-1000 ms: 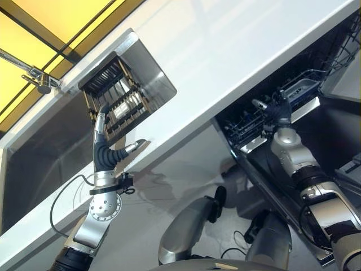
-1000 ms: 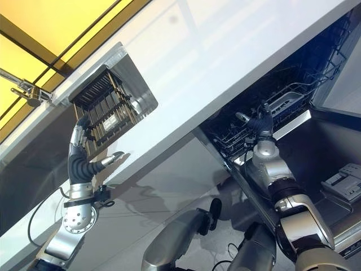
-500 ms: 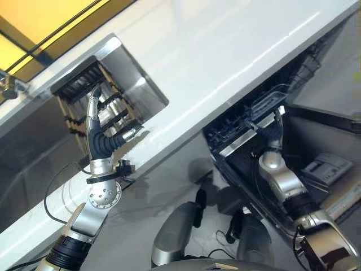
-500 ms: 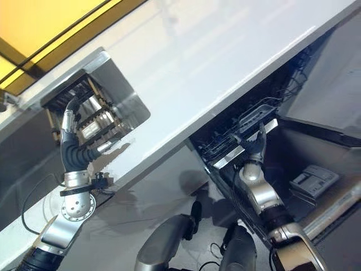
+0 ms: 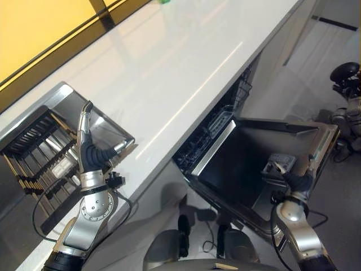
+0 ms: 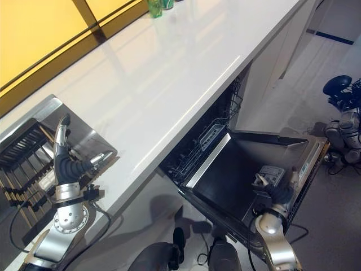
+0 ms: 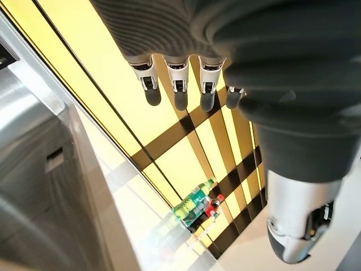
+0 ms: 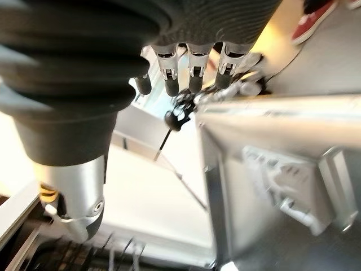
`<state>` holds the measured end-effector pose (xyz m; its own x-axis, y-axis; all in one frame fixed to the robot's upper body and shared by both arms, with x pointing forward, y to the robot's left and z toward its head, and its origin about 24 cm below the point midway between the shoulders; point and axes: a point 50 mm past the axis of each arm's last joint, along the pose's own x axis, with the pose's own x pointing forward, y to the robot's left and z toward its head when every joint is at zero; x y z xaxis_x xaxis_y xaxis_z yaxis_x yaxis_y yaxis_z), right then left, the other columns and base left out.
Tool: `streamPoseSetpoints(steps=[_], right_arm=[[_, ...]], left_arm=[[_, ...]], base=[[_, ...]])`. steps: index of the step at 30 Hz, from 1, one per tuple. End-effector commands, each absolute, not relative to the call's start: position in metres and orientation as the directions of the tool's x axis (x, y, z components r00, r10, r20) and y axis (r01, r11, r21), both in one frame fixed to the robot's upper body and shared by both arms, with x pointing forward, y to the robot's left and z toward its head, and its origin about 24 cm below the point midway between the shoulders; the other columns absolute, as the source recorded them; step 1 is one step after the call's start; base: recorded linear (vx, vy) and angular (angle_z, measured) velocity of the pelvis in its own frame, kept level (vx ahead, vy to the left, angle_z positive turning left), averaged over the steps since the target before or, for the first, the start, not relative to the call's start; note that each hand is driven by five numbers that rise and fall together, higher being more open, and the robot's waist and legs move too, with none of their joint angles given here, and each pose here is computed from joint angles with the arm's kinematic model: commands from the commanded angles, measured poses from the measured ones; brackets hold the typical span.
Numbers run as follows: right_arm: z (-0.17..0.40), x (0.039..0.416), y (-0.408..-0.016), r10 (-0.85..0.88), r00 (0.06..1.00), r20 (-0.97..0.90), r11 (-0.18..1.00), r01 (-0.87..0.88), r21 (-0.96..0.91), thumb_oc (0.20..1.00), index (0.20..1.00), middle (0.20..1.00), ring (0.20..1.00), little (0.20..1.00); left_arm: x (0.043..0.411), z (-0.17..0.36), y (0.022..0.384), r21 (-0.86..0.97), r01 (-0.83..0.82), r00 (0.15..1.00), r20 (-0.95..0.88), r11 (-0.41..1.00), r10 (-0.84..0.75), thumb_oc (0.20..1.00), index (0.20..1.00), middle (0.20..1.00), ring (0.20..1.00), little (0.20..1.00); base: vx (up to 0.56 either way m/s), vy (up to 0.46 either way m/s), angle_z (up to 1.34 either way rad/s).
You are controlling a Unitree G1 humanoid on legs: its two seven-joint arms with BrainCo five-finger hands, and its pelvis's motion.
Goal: Pick up plates and place into dishwasher.
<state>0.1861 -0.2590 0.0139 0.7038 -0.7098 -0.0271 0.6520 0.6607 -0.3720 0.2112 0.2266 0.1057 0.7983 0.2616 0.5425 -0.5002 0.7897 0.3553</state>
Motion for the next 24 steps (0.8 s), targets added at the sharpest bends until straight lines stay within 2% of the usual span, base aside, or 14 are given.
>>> streamPoseSetpoints(steps=[1,7,13,15,17,18,20,23,24], right_arm=[[0.034,0.179,-0.264,-0.687,0.722,0.076,0.666,0.668,-0.333,1.0,1.0,1.0,1.0,1.0],[0.028,0.15,-0.28,-0.749,0.659,0.062,0.614,0.727,-0.308,1.0,1.0,1.0,1.0,1.0],[-0.014,0.121,-0.291,-0.848,0.513,-0.133,0.53,0.817,-0.229,1.0,1.0,1.0,1.0,1.0],[-0.021,0.121,-0.29,-0.841,0.513,-0.173,0.541,0.811,-0.223,1.0,1.0,1.0,1.0,1.0],[-0.036,0.121,-0.285,-0.827,0.471,-0.307,0.523,0.844,-0.115,1.0,1.0,1.0,1.0,1.0],[-0.05,0.122,-0.28,-0.799,0.428,-0.422,0.471,0.882,0.002,1.0,1.0,1.0,1.0,1.0],[-0.064,0.128,-0.272,-0.744,0.416,-0.523,0.411,0.902,0.133,1.0,1.0,1.0,1.0,1.0],[-0.07,0.147,-0.261,-0.673,0.466,-0.574,0.346,0.885,0.312,1.0,1.0,1.0,1.0,1.0],[-0.069,0.157,-0.254,-0.636,0.508,-0.581,0.322,0.859,0.398,1.0,1.0,1.0,1.0,1.0]], left_arm=[[0.203,0.119,0.233,0.31,-0.556,0.73,0.625,0.771,0.275,1.0,1.0,1.0,1.0,1.0],[0.201,0.111,0.234,0.266,-0.579,0.723,0.605,0.771,0.334,1.0,1.0,1.0,1.0,1.0],[0.202,0.104,0.232,0.216,-0.609,0.7,0.599,0.763,0.389,1.0,1.0,1.0,1.0,1.0],[0.201,0.104,0.233,0.213,-0.624,0.692,0.598,0.752,0.405,1.0,1.0,1.0,1.0,1.0],[0.2,0.105,0.232,0.206,-0.638,0.678,0.608,0.742,0.413,1.0,1.0,1.0,1.0,1.0],[0.205,0.109,0.23,0.193,-0.64,0.663,0.628,0.744,0.407,1.0,1.0,1.0,1.0,1.0],[0.214,0.117,0.226,0.185,-0.633,0.654,0.648,0.751,0.392,1.0,1.0,1.0,1.0,1.0],[0.226,0.127,0.218,0.179,-0.615,0.656,0.656,0.768,0.373,1.0,1.0,1.0,1.0,1.0],[0.231,0.13,0.215,0.18,-0.608,0.662,0.653,0.774,0.368,1.0,1.0,1.0,1.0,1.0]], base=[[-0.06,0.008,-0.19],[-0.1,0.043,-0.31],[-0.12,0.023,-0.39],[-0.05,0.058,-0.37],[-0.13,0.091,-0.65],[-0.21,0.079,-0.54],[-0.17,0.076,-0.12],[-0.1,0.096,0.18],[-0.06,0.093,0.16]])
